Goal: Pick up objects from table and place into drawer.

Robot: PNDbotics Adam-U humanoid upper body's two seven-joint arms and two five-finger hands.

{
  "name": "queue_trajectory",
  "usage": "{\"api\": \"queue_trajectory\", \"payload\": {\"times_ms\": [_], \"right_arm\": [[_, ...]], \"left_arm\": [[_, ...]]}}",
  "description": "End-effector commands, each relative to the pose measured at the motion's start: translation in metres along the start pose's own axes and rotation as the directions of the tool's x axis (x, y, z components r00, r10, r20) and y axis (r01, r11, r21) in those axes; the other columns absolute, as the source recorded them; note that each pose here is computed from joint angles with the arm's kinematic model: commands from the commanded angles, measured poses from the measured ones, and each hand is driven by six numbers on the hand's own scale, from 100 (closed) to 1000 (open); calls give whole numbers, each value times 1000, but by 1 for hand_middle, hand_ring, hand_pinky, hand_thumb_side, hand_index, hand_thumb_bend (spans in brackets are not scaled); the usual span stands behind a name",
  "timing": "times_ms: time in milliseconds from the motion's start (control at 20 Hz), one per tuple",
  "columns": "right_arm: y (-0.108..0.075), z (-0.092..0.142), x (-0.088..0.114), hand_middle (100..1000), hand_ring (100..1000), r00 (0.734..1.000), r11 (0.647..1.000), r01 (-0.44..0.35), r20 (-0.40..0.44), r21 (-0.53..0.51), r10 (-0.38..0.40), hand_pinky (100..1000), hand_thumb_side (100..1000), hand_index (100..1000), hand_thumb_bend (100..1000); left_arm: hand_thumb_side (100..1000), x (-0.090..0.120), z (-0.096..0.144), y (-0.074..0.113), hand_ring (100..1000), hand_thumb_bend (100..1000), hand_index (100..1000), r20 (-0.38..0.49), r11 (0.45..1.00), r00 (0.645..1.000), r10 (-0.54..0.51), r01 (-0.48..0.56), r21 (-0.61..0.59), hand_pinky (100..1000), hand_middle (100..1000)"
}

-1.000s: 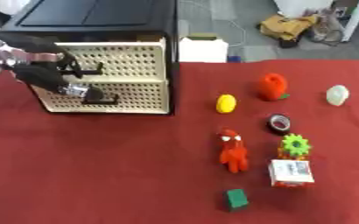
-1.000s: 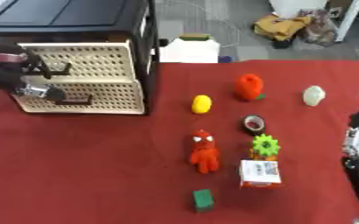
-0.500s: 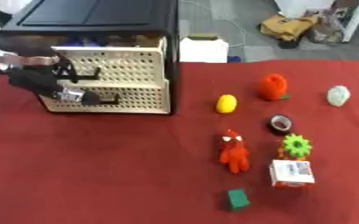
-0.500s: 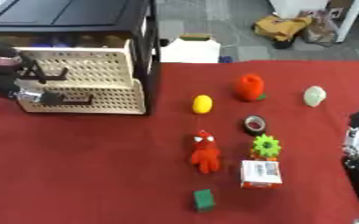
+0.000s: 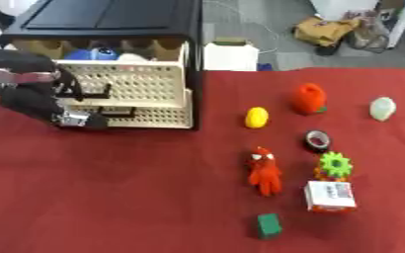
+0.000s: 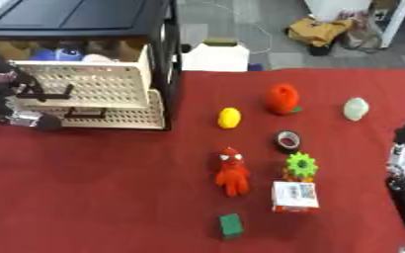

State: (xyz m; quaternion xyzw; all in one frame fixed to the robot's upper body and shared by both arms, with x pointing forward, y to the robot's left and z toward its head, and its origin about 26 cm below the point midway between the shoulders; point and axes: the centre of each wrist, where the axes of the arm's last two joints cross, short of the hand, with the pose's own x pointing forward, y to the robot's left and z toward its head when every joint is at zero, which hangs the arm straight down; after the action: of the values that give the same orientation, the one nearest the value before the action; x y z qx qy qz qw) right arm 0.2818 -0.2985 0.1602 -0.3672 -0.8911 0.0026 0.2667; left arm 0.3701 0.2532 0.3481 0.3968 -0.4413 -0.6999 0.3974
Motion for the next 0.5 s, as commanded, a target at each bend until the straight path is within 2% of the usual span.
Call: {"api": "queue_trajectory", "payload": {"times_ms": [50, 500], "right_arm": [[-3, -5, 3, 429, 542, 1000, 1000, 0, 26, -4, 0, 558, 759, 747, 100], [-2, -6, 3, 429, 542, 1000, 1000, 2, 26, -5, -2, 559, 758, 748, 100]], "left_arm": [[1000, -6, 19, 11, 100, 701, 806, -33, 999, 999, -7, 9, 41, 100, 100], [1000, 2, 32, 7, 100, 700, 806, -23, 999, 1000, -12, 13, 50, 100, 100]]}}
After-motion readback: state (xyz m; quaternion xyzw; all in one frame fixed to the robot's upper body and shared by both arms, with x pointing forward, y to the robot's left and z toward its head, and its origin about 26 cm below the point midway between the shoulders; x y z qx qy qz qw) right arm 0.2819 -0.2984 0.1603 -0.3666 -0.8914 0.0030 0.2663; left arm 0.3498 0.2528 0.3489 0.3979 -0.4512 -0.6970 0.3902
